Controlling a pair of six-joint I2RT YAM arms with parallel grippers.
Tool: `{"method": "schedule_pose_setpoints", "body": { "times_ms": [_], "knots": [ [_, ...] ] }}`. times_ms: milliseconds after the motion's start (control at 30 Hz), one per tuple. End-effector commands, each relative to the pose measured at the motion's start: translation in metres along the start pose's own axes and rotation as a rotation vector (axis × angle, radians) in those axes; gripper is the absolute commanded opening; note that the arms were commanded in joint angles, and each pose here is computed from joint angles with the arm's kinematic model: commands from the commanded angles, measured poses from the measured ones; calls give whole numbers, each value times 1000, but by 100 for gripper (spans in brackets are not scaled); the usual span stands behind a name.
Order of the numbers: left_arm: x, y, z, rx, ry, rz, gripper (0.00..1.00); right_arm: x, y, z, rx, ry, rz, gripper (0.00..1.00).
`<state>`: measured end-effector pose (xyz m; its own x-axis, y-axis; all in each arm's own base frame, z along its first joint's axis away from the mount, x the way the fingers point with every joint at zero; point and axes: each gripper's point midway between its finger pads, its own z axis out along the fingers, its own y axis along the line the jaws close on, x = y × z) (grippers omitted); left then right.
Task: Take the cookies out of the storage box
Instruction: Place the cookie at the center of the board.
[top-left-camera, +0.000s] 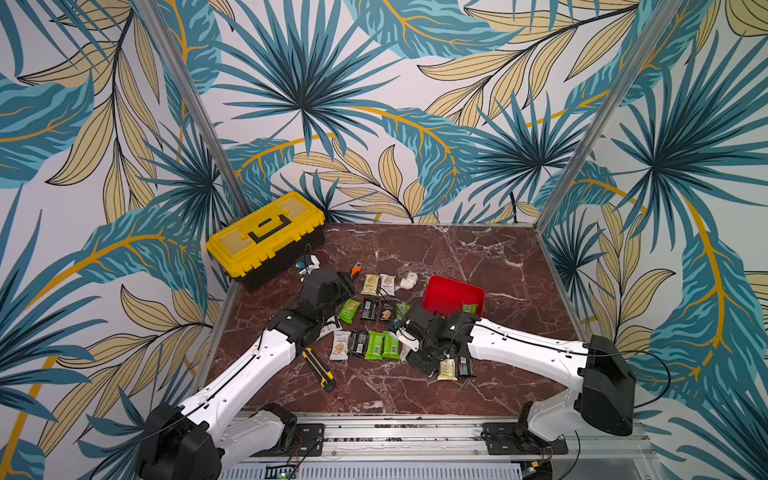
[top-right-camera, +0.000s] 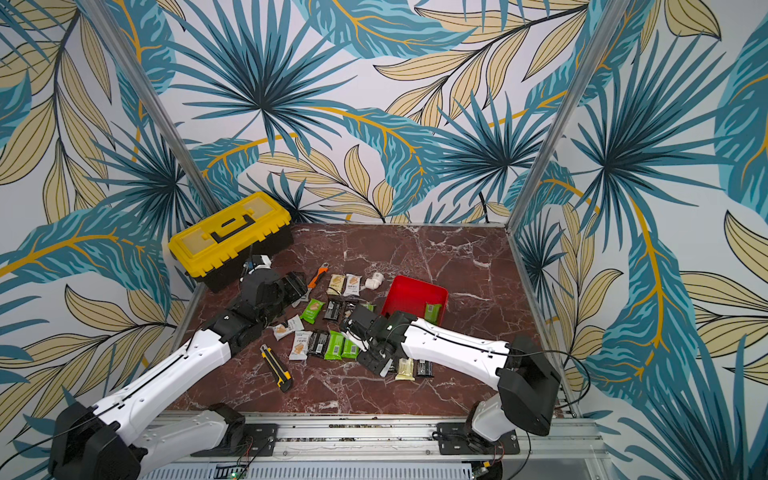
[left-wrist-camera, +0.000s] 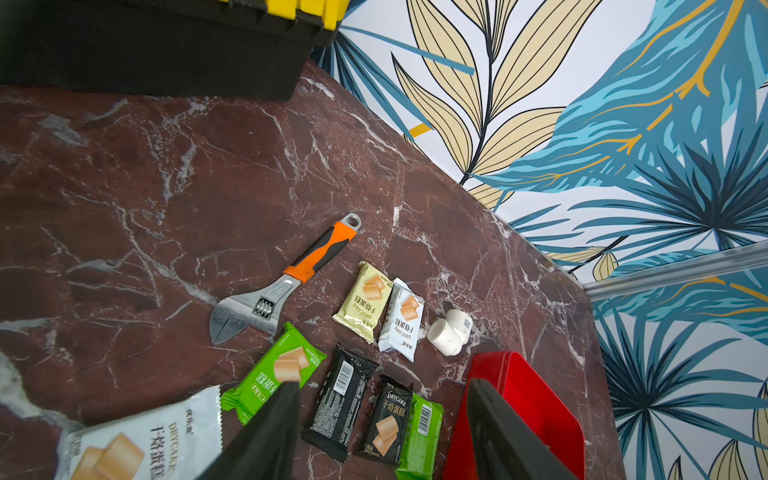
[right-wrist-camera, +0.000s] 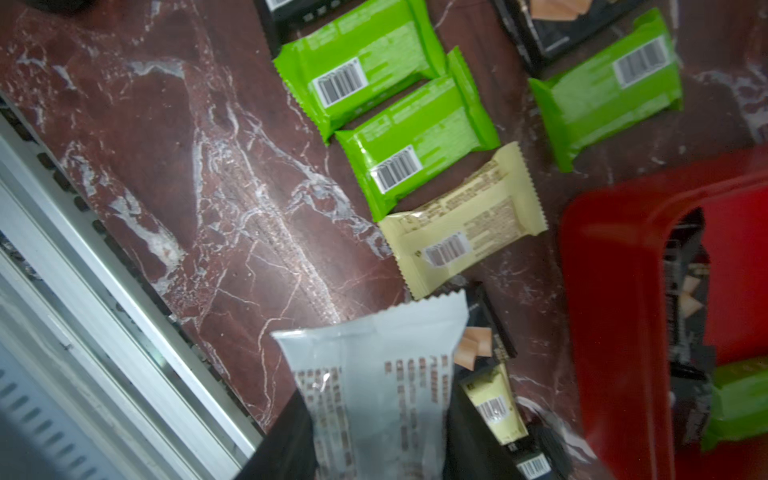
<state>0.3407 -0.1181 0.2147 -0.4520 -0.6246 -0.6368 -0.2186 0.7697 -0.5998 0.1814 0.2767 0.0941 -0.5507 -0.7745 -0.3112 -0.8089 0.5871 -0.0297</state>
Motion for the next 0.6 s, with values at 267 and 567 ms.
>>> {"method": "schedule_pose_setpoints", "body": {
  "times_ms": [267,567],
  "knots": [
    [6,32,-13,-77,-9,-5,68,9,33,58,-6,36,48,42],
    [5,31,-16,-74,-9,11,68,18,28,69,40,72,27,53]
  ]
}}
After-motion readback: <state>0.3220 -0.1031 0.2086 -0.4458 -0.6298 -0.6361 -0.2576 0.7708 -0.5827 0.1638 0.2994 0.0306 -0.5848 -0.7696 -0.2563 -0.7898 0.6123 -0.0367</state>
